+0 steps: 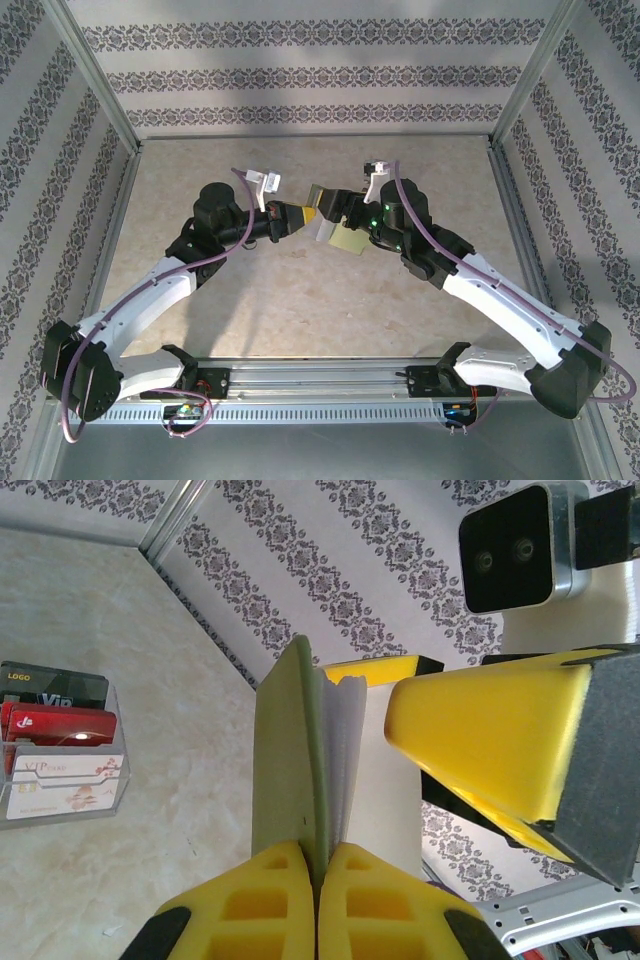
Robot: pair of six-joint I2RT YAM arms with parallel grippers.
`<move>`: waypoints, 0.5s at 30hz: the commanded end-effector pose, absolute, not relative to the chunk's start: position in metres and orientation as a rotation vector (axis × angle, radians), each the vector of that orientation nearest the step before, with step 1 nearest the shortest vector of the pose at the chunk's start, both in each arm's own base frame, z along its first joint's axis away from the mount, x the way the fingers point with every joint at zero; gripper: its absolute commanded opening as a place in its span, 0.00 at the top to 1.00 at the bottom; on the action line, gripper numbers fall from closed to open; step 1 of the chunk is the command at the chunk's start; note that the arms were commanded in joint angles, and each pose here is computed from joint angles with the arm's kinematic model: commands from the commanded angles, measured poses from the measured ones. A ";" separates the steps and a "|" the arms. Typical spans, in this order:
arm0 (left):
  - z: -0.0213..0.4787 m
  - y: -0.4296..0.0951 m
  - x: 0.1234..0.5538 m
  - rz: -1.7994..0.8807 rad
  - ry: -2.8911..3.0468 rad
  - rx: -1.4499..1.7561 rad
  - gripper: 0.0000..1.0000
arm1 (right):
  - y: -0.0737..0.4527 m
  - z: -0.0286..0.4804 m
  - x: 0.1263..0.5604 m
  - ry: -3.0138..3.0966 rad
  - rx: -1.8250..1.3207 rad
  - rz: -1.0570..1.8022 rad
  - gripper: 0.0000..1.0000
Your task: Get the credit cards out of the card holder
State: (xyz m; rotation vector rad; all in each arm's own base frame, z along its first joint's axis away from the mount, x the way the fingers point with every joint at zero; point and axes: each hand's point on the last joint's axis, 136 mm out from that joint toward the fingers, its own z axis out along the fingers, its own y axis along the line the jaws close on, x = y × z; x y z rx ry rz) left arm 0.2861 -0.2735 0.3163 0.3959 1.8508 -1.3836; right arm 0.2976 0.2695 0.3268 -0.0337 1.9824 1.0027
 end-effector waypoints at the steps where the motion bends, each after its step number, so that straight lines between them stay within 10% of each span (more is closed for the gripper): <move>1: 0.343 -0.285 0.276 -1.443 1.736 0.485 1.00 | 0.282 0.329 0.296 1.980 -0.066 1.065 0.32; 15: 0.349 -0.282 0.271 -1.429 1.716 0.484 1.00 | 0.287 0.314 0.299 2.019 -0.072 1.065 0.53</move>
